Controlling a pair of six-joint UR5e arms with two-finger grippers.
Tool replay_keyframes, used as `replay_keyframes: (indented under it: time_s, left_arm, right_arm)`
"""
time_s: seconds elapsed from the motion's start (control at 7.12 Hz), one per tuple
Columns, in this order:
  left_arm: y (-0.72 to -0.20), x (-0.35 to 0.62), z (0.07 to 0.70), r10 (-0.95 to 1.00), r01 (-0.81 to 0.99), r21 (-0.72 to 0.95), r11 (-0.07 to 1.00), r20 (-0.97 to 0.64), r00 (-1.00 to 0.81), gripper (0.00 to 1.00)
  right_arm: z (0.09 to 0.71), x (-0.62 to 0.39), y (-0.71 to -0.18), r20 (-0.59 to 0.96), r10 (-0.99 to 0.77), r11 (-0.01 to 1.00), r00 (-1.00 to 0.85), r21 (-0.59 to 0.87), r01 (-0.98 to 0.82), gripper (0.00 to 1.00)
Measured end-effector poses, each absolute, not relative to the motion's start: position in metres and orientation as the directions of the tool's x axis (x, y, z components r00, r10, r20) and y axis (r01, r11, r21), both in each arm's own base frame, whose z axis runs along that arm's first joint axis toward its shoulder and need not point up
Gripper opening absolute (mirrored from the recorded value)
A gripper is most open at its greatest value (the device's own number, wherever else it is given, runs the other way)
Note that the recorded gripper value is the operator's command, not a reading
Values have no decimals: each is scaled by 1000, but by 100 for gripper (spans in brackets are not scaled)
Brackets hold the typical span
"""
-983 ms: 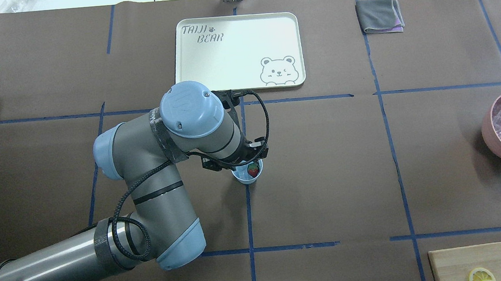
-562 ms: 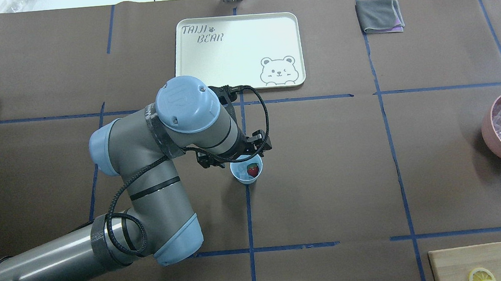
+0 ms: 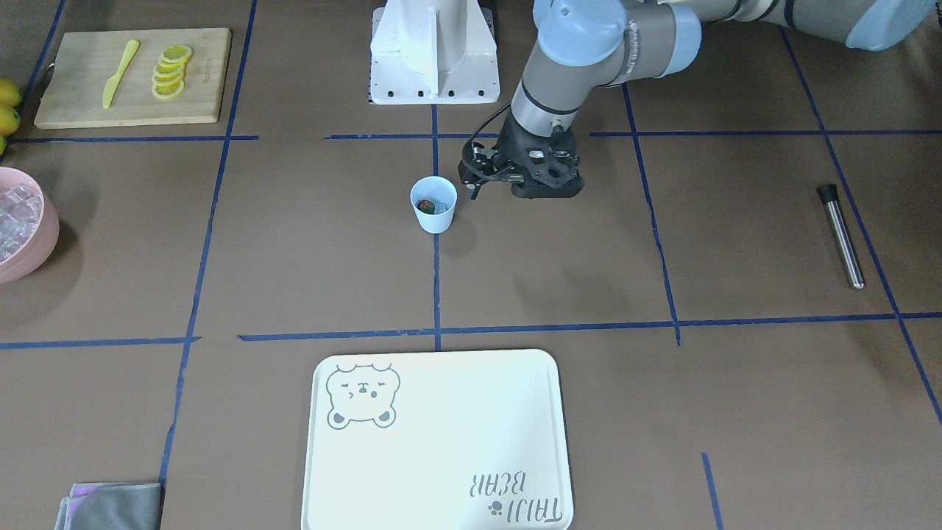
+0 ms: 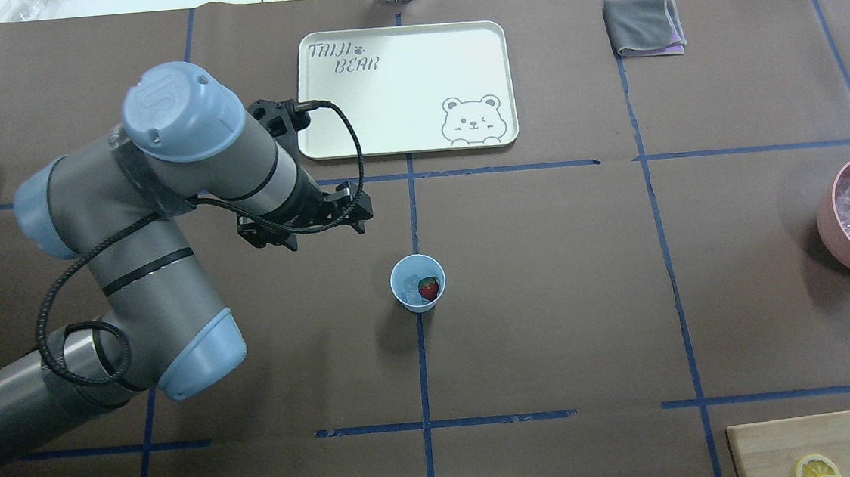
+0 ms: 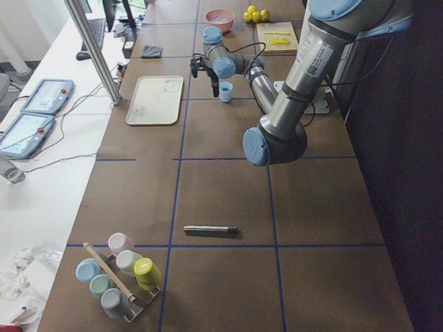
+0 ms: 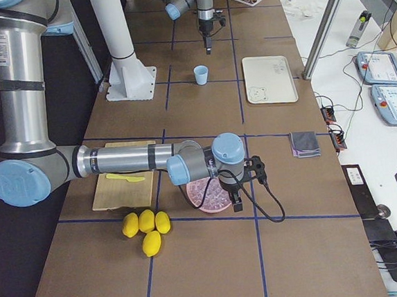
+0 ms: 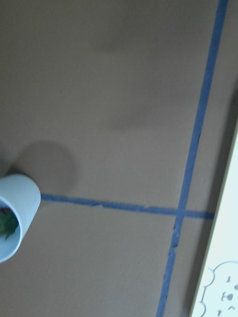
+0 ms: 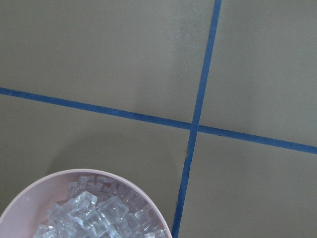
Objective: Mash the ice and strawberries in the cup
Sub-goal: 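Withdraw the empty left gripper away from the cup toward its side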
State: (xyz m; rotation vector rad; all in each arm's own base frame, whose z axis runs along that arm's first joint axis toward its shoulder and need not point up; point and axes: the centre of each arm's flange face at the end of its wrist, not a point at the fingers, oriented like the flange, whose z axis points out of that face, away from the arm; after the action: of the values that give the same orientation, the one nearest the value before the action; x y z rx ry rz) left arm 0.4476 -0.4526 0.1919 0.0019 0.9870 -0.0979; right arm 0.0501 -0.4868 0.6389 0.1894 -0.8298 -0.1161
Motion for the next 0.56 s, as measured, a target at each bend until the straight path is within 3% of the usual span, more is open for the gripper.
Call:
replay_keyframes:
  time_s: [0.56]
  left_arm:
    - [-471, 352, 287, 25, 4, 36, 999, -784, 620, 100]
  right_arm:
    - [640, 78, -480, 767, -103, 988, 633, 154, -27, 99]
